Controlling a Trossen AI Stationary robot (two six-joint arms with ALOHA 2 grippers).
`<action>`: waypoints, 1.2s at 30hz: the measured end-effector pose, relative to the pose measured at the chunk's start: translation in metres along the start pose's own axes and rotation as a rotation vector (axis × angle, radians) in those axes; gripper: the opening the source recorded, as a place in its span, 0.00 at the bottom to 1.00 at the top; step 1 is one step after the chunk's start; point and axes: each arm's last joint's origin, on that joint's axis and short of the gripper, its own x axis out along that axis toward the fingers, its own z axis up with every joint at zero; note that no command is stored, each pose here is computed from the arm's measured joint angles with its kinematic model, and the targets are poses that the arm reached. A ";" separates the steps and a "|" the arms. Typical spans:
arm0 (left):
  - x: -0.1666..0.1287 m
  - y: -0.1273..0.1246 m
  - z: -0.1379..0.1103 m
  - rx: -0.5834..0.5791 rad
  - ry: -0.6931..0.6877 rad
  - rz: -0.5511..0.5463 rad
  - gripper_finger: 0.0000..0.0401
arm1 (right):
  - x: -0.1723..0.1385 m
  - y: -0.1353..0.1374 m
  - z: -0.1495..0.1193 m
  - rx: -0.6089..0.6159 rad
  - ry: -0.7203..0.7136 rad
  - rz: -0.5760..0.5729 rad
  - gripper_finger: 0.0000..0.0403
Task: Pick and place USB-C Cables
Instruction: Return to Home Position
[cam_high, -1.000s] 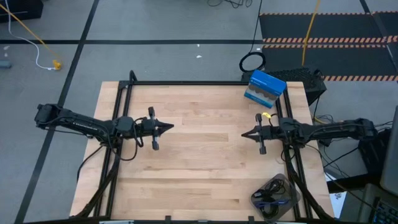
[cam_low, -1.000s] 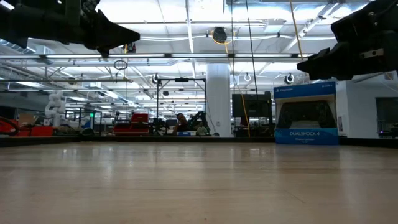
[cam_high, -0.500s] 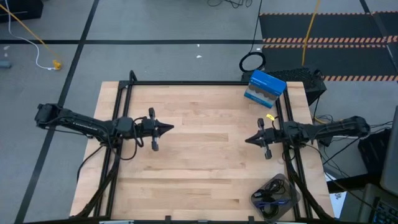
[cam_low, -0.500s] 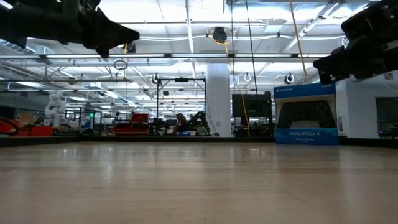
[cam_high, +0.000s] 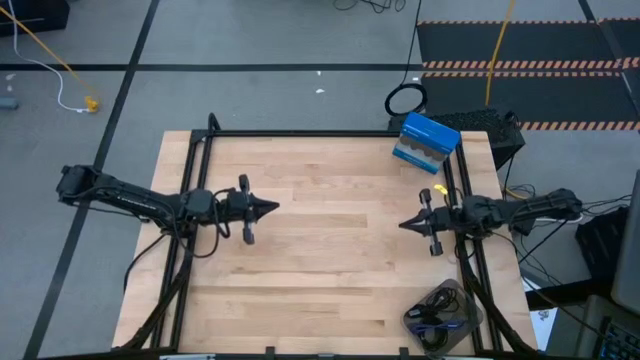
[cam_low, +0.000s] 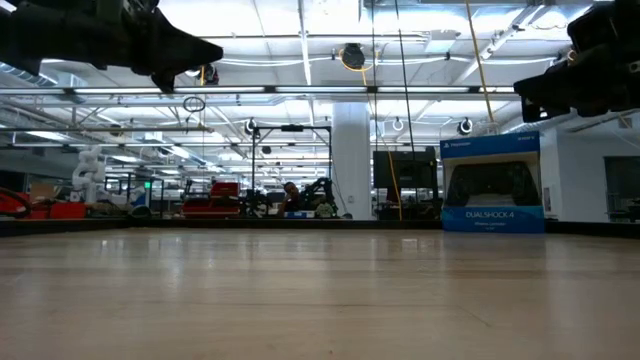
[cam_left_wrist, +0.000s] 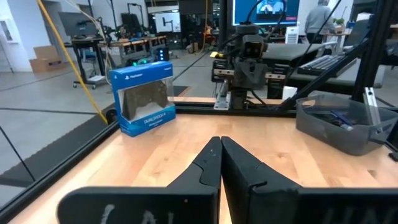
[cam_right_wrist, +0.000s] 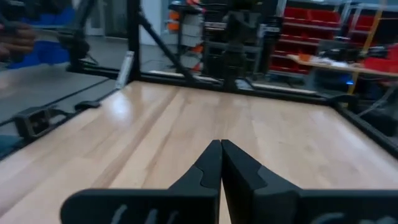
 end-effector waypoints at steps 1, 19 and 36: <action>0.000 -0.001 0.000 0.000 0.000 -0.005 0.02 | -0.001 -0.001 0.000 -0.003 0.001 -0.021 0.00; -0.002 -0.009 0.003 0.003 -0.032 -0.052 0.04 | -0.006 -0.005 0.002 -0.039 -0.044 -0.085 0.00; -0.003 -0.009 0.004 0.004 -0.042 -0.052 0.05 | -0.006 -0.005 0.001 -0.088 -0.040 -0.093 0.00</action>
